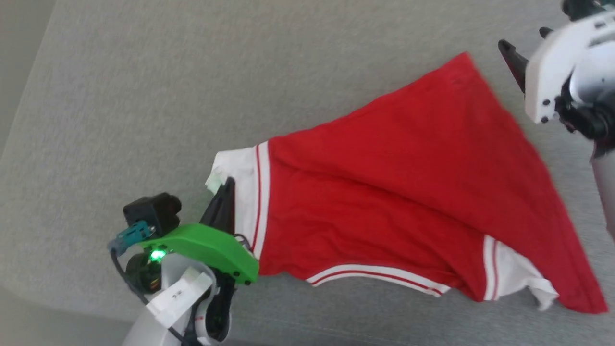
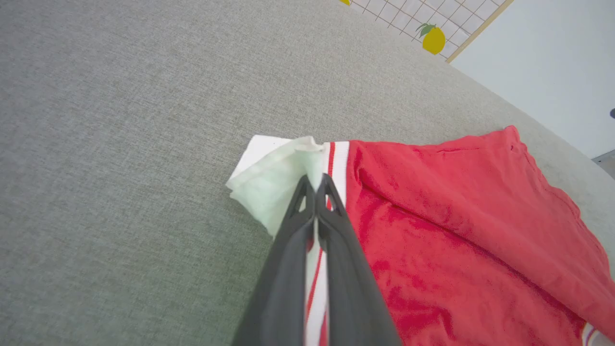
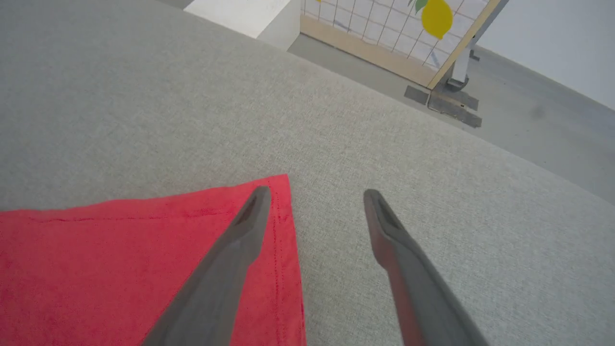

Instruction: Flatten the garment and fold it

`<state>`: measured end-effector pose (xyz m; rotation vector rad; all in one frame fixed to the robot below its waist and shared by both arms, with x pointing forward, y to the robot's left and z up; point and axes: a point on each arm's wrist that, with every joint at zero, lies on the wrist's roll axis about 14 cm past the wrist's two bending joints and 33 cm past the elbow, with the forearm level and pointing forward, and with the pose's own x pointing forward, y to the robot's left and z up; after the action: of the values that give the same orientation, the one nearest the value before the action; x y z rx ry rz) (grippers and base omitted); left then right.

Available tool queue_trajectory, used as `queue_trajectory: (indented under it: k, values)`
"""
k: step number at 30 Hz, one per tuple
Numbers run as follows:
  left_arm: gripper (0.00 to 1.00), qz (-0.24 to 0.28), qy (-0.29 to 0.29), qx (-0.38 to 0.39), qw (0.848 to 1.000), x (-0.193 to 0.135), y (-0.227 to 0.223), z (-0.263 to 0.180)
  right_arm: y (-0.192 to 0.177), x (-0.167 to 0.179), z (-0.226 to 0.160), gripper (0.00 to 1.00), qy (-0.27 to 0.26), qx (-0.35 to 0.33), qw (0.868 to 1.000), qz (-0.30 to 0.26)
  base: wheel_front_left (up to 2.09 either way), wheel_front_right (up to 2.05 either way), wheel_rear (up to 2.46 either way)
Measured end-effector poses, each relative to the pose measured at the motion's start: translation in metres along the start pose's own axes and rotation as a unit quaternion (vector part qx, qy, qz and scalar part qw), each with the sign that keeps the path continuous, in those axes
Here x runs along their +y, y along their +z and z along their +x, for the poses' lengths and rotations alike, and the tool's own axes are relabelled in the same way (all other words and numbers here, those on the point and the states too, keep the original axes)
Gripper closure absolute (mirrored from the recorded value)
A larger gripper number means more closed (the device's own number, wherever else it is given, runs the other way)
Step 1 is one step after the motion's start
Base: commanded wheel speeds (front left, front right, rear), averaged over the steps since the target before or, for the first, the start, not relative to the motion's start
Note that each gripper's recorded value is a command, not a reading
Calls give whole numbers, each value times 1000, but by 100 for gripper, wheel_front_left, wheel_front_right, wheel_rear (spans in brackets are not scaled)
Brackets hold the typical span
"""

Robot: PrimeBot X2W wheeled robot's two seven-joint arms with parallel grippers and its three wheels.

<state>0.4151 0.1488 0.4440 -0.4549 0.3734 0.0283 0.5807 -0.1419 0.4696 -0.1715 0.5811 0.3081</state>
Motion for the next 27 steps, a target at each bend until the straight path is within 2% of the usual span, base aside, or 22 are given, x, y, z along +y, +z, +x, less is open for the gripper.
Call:
queue_trajectory:
  k: [3,9,14,18,19,20,21,27]
  values:
    - [100,-3,10,5,1000,7,-5,5,-21,12,23,0,13,80,996,-38,0,0,0]
    - [100,-7,36,19,999,24,-19,13,-60,31,54,0,34,200,974,-97,0,0,0]
    - [100,-9,57,30,998,37,-29,16,-74,38,70,0,44,250,958,-131,0,0,0]
    - [100,-7,72,36,997,48,-34,16,-80,46,74,0,64,276,950,-131,0,0,0]
    - [100,-7,74,36,997,49,-35,16,-80,46,74,22,66,279,949,-130,0,0,0]
    - [100,-7,76,35,996,50,-35,15,-79,46,74,79,69,280,949,-127,0,0,0]
    - [100,-7,76,35,996,50,-34,15,-78,47,73,100,71,280,949,-125,0,0,0]
    - [100,-4,65,22,998,44,-24,14,-68,52,58,100,89,240,963,-82,0,0,0]
